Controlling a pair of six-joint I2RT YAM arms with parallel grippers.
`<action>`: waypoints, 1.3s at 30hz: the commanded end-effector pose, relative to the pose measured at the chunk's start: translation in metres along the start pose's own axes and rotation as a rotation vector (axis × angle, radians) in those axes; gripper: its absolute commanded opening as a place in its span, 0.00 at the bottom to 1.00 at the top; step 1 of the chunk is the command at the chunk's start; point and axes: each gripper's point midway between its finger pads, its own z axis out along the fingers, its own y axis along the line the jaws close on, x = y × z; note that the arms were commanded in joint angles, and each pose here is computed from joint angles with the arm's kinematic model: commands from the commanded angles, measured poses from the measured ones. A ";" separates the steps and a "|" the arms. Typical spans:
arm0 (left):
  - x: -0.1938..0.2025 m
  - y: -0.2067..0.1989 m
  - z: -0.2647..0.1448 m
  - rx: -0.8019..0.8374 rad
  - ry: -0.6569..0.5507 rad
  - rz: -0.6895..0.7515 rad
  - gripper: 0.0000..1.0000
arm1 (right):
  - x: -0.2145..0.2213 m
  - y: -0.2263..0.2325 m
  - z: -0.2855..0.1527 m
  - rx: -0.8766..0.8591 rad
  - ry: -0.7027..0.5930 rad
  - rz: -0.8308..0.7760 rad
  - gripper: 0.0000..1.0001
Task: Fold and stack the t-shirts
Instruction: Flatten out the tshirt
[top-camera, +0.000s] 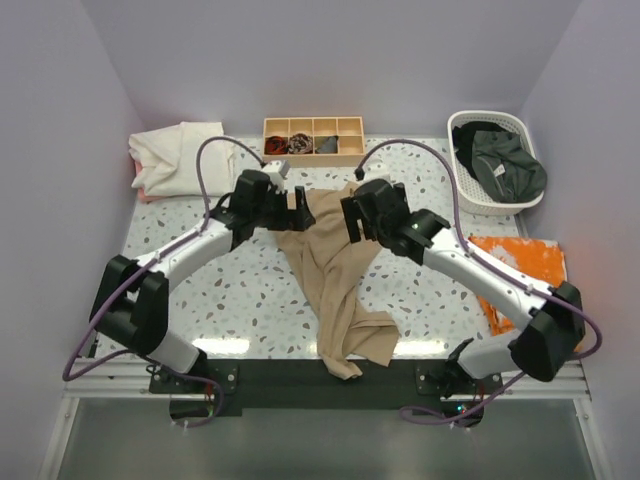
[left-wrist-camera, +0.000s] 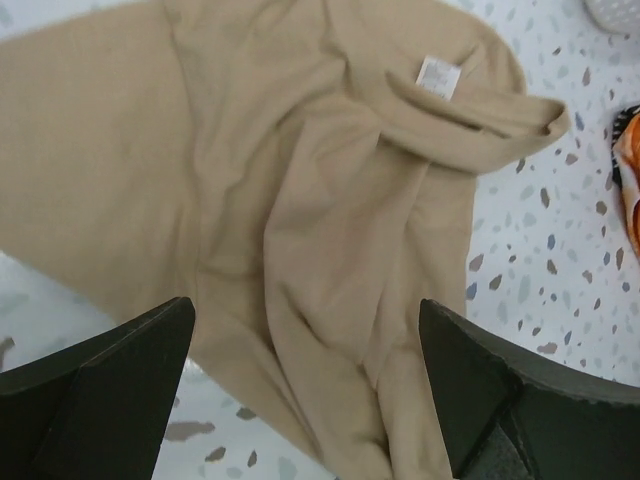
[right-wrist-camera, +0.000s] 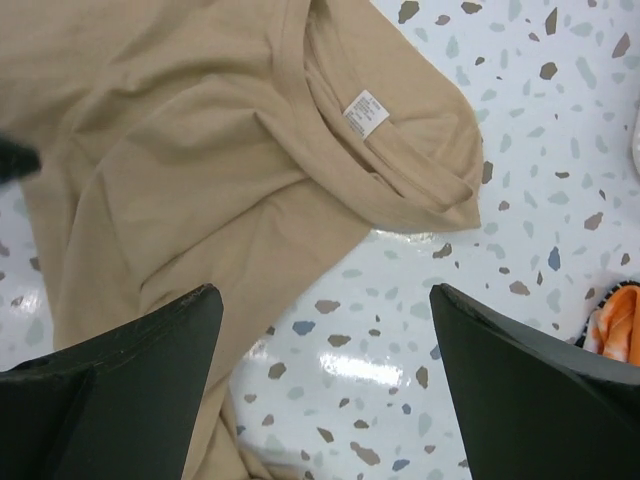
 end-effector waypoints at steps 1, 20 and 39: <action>0.039 -0.003 -0.010 0.051 -0.018 -0.125 0.96 | -0.045 -0.008 0.051 -0.009 -0.053 0.070 0.89; 0.145 0.002 -0.029 0.068 0.069 -0.295 0.92 | -0.046 0.046 0.237 -0.115 0.162 -0.020 0.84; 0.167 0.000 0.019 0.125 0.150 -0.304 0.01 | -0.047 0.031 0.237 -0.097 0.155 -0.021 0.00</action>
